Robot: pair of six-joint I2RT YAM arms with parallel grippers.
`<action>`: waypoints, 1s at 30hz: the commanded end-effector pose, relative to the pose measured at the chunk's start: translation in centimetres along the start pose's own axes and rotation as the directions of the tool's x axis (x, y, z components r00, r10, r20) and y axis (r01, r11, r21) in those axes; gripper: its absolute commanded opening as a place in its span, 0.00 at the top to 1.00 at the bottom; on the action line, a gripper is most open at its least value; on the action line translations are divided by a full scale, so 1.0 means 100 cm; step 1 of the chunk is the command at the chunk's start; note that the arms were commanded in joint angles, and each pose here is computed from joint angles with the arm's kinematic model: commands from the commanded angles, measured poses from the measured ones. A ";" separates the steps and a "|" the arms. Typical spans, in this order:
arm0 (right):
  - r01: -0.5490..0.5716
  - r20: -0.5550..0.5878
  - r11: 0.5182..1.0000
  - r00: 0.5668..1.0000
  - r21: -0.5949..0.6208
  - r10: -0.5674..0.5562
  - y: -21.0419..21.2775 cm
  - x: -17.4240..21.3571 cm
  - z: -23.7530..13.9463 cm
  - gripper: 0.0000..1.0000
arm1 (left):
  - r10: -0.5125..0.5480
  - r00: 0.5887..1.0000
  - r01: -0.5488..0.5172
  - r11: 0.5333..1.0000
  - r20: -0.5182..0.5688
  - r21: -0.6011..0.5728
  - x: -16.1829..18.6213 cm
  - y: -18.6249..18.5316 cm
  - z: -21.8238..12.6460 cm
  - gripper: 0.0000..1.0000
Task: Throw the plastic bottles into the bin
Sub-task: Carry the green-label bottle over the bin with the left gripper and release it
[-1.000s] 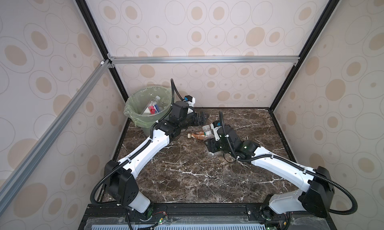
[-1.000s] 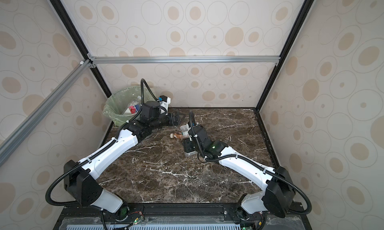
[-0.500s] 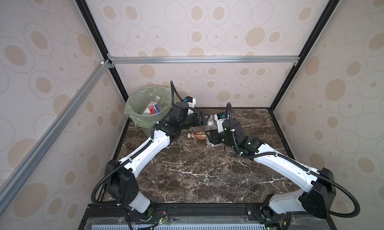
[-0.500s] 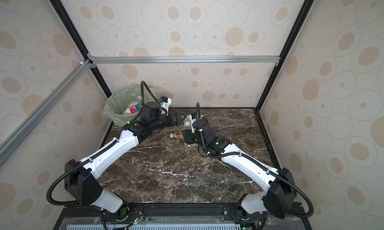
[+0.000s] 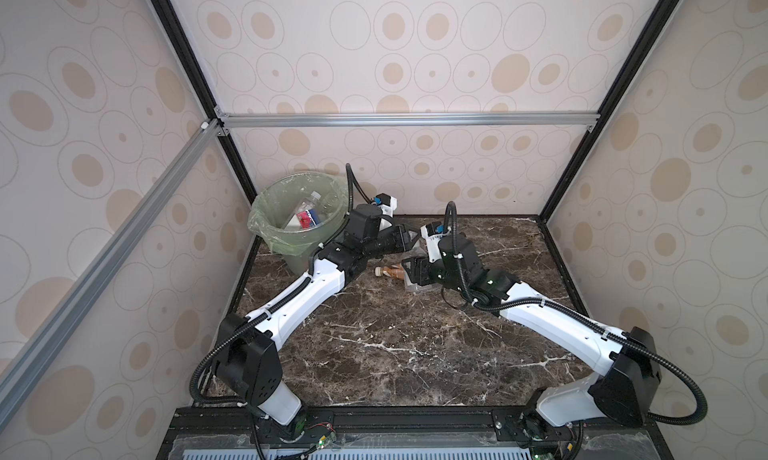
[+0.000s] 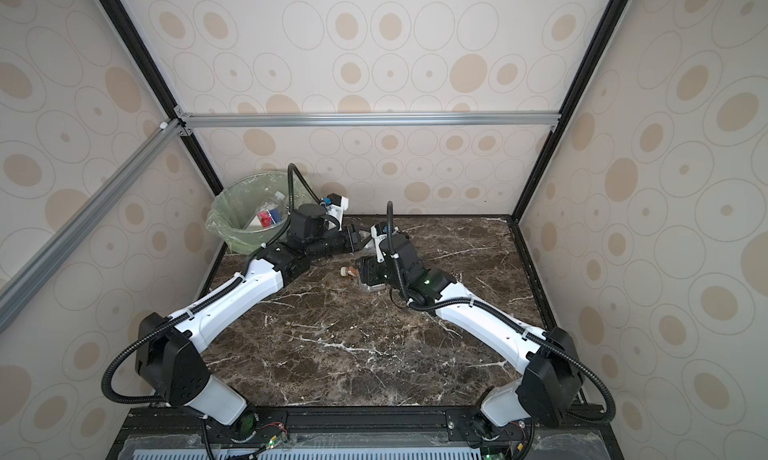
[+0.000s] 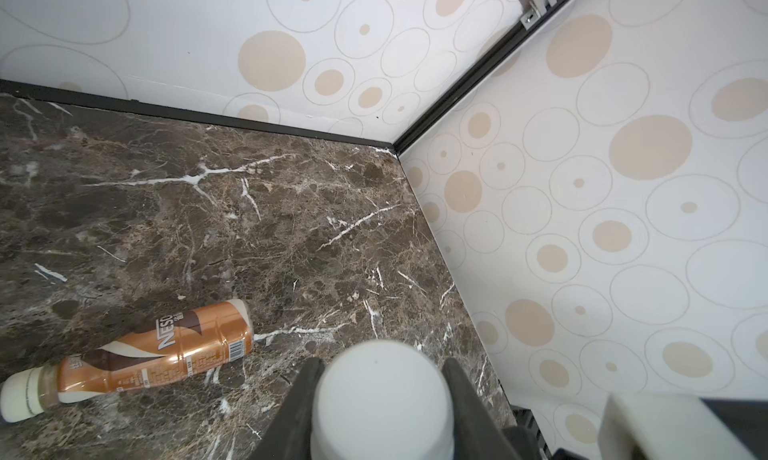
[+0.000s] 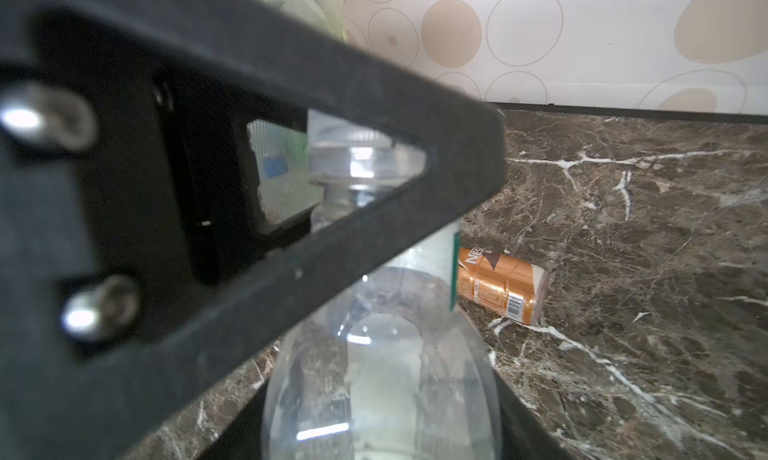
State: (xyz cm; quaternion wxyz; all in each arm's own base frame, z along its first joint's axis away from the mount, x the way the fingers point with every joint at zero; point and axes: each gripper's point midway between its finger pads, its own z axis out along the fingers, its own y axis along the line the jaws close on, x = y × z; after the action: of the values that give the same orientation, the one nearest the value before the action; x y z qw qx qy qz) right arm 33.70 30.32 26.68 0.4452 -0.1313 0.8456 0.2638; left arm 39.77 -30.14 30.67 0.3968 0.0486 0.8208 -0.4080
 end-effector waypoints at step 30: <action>-0.042 0.036 0.999 0.998 -0.019 0.042 -0.027 -0.013 -0.012 0.00 | -0.025 0.897 0.213 0.900 0.441 -0.381 -0.247 0.209 -0.162 0.39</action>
State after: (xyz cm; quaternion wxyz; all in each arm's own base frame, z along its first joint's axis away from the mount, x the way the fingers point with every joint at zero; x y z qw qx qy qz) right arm 34.71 27.17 28.05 0.4614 -0.1122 0.8355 0.2763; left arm 53.29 4.01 46.06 0.6089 -0.1864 0.7452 -0.1977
